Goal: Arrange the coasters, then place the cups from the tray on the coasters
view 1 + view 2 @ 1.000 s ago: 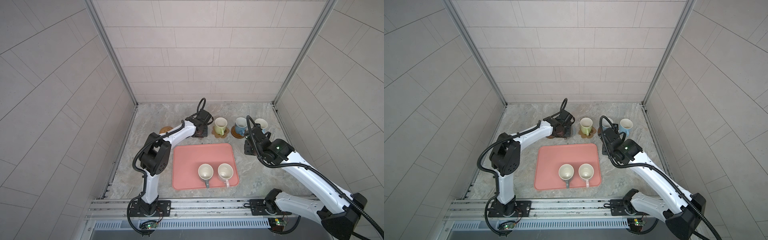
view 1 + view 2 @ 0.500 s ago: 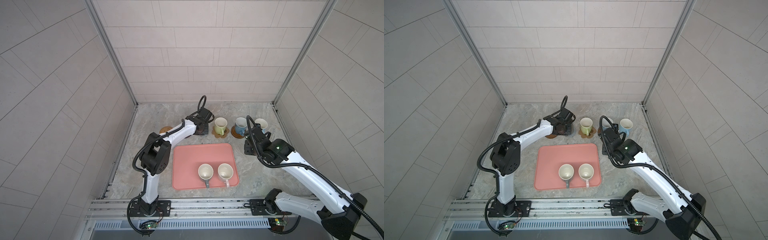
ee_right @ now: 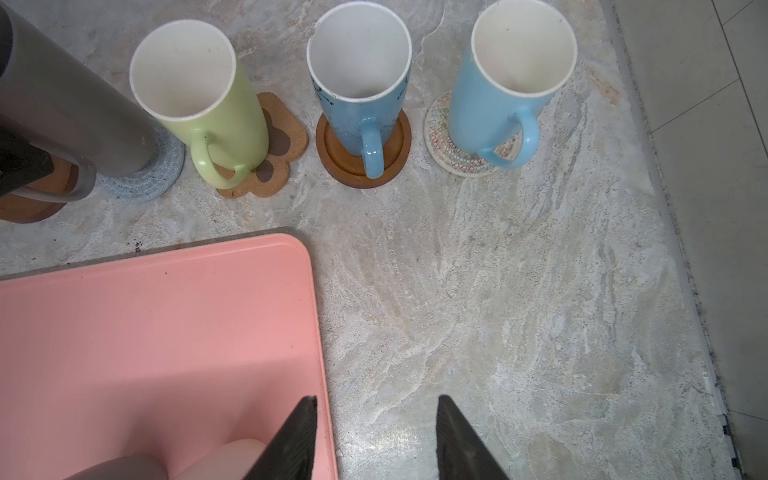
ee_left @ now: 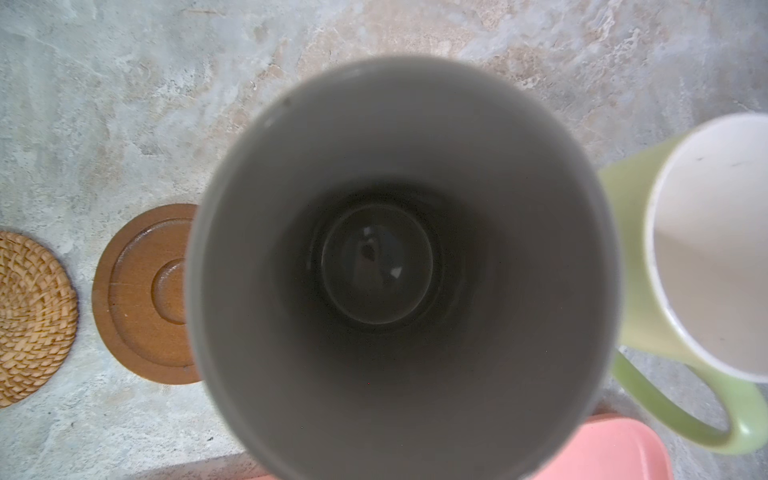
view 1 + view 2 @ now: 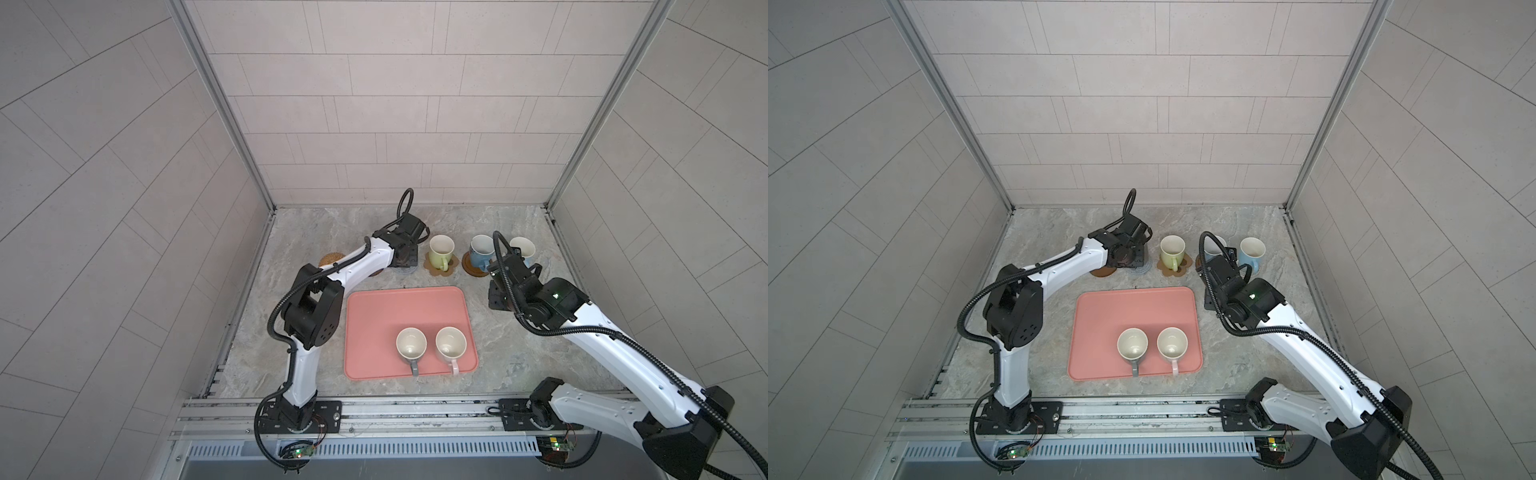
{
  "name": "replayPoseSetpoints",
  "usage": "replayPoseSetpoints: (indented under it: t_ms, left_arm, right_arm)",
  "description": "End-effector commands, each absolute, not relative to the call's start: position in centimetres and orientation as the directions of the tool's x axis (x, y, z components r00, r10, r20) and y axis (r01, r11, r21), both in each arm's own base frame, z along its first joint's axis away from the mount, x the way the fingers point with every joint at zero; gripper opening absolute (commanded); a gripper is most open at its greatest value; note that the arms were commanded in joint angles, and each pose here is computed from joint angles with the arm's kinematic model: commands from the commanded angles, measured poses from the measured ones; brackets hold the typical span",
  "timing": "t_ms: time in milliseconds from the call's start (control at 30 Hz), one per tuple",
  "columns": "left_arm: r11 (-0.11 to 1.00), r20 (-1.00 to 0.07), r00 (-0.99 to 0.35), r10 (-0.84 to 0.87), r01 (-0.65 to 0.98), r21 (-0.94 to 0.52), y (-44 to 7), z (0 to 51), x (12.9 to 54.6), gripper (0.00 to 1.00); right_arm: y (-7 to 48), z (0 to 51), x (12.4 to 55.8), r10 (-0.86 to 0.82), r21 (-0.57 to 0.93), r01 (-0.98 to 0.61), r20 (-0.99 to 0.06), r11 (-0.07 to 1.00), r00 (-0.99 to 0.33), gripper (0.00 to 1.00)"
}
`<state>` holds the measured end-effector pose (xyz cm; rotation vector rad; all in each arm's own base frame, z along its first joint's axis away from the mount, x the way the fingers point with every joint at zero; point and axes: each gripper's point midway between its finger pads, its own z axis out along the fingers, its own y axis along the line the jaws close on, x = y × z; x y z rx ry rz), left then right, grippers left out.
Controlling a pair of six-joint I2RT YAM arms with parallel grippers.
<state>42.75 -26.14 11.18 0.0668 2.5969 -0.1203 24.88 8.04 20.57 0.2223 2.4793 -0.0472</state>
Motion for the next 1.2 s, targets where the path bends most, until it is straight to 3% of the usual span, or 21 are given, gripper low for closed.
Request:
replayPoseSetpoints:
  t_ms: [0,733,1167]
  left_arm:
    - [0.995,-0.589,-0.808,-0.006,0.053,-0.082,-26.4,13.1,44.8,0.04]
    - [0.998,-0.542,-0.84,-0.014,0.024,-0.064,-25.9,11.2,44.2,0.04]
    - [0.996,-0.528,-0.848,-0.039,0.008,-0.087,-26.0,11.1,43.7,0.27]
  right_arm:
    - [7.4,21.4,24.8,0.159,0.012,0.193,-0.623,0.981,-0.766,0.49]
    - [7.4,21.1,24.8,0.156,0.008,0.193,-0.617,0.981,-0.771,0.49]
    - [7.4,20.9,24.7,0.156,0.008,0.191,-0.614,0.982,-0.773,0.49]
